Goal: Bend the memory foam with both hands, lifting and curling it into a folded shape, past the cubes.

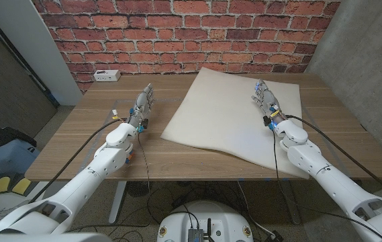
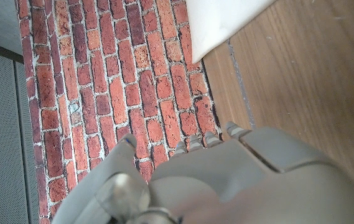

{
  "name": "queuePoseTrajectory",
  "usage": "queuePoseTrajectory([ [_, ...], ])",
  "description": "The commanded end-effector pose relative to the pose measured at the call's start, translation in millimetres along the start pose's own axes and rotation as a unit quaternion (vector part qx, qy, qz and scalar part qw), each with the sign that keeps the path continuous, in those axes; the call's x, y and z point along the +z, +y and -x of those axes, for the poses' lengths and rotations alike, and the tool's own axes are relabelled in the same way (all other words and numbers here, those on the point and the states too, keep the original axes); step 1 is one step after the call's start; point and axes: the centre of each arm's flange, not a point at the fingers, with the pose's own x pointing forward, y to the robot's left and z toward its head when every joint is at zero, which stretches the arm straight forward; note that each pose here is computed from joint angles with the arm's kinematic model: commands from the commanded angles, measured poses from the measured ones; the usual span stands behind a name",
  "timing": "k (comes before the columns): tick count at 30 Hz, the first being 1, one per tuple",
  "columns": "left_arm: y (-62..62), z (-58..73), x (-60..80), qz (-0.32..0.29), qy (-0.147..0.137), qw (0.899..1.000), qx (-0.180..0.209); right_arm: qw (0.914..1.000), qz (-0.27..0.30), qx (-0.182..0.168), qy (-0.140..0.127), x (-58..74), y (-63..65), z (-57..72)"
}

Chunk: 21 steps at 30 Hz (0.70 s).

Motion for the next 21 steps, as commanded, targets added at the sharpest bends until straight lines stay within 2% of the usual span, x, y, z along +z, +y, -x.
queuePoseTrajectory([
  [1,5.3,1.2,-0.5,-0.007,-0.003,1.0,0.003,0.9998,0.02,0.001,0.003,2.4,2.3,-2.1],
  [11,3.0,5.4,7.8,-0.04,-0.009,0.999,-0.006,0.9991,0.042,0.003,0.001,8.5,-1.8,7.1],
  [21,-7.1,9.4,19.3,-0.091,-0.013,0.995,-0.026,0.9965,0.083,0.005,0.002,18.1,-6.4,22.6],
])
